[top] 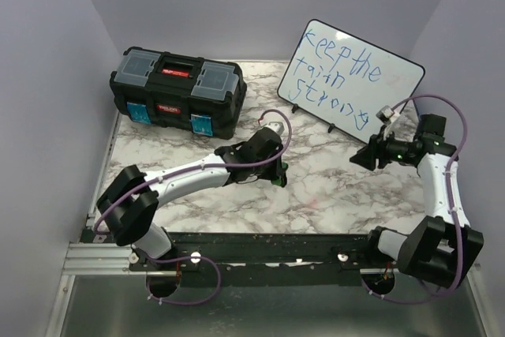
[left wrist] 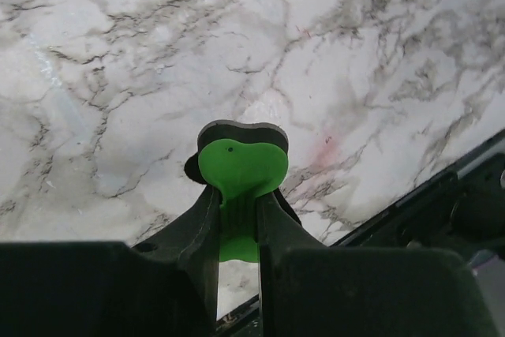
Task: Erase the whiteboard
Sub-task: Pick up the whiteboard eraser from the center of the board.
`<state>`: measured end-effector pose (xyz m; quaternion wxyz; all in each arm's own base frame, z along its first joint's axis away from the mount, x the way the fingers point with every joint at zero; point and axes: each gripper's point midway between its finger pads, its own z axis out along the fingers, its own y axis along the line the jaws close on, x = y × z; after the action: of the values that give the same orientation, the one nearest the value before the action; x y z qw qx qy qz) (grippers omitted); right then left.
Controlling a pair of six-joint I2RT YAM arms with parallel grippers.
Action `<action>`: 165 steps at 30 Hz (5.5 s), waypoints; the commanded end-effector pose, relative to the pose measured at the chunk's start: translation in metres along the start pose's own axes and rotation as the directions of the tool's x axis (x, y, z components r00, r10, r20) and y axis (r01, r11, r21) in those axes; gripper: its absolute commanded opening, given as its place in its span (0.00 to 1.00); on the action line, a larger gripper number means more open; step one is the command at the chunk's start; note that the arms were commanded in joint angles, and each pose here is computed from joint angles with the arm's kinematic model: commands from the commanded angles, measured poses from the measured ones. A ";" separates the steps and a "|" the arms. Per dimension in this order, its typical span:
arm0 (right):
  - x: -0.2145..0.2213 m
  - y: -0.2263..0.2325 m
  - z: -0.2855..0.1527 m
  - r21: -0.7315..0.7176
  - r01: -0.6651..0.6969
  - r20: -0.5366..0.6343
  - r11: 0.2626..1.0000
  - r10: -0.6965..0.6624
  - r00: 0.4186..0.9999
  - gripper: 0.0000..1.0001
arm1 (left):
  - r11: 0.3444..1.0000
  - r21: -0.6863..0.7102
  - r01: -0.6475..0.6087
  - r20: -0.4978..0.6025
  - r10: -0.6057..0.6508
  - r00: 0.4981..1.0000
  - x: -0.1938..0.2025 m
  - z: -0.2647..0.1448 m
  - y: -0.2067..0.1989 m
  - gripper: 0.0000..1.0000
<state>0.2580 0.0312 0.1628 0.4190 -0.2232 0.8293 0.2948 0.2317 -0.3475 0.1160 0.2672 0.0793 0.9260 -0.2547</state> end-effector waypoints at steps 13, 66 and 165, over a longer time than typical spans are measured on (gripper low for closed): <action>-0.007 0.039 0.040 -0.167 0.011 -0.048 0.986 -0.019 0.999 0.50 | 0.865 -0.059 -0.498 -0.399 0.437 0.806 0.062 -0.004 0.064 0.13; -0.006 0.035 0.041 -0.150 -0.015 -0.066 0.989 0.005 0.998 0.51 | 0.863 -0.102 -0.494 -0.465 0.398 0.791 0.091 0.030 0.056 0.45; -0.004 0.034 0.042 -0.151 -0.024 -0.075 0.988 0.013 0.997 0.51 | 0.835 0.220 -0.505 -0.432 0.547 0.717 0.071 0.053 0.036 0.36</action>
<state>0.2622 0.0845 0.1549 0.3670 -0.2541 0.8214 0.3549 0.2069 -0.3398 0.0283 0.0916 0.4080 0.8915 -0.1743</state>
